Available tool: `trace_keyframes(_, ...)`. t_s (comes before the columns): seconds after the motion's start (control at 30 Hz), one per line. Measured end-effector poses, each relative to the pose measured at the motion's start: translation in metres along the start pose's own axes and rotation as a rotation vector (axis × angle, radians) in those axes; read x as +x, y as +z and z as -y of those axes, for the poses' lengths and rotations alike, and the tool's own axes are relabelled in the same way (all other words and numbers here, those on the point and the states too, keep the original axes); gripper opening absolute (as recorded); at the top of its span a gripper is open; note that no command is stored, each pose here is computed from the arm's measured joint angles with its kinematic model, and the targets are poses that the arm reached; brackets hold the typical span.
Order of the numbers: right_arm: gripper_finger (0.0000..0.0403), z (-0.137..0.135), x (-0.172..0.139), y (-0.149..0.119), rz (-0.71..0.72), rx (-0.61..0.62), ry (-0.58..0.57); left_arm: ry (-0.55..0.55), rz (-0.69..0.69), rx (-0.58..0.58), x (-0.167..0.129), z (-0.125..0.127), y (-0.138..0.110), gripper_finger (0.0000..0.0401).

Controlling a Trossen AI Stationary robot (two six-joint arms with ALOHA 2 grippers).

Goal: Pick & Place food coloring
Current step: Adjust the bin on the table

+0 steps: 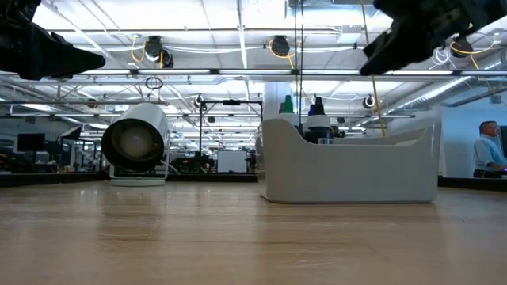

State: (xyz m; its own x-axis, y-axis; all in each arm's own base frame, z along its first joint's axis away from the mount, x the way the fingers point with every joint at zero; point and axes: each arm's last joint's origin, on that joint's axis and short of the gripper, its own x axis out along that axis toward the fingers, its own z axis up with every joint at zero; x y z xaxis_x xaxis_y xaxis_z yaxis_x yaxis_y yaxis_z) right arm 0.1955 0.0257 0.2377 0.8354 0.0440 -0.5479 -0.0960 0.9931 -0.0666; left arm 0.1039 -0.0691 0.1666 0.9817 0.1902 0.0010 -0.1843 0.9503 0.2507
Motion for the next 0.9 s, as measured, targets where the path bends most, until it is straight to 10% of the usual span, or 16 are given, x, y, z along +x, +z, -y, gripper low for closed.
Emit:
trace_keyframes(0.3, 0.0001, 0.025, -0.043, -0.013, 0.031, 0.083, -0.102, -0.018, -0.001, -0.062, 0.0, 0.001, -0.001, 0.0046)
trace_keyframes(0.9, 0.0, 0.023, -0.022, -0.087, 0.079, 0.115, -0.115, -0.163, -0.088, -0.079, 0.026, 0.004, -0.019, 0.0003)
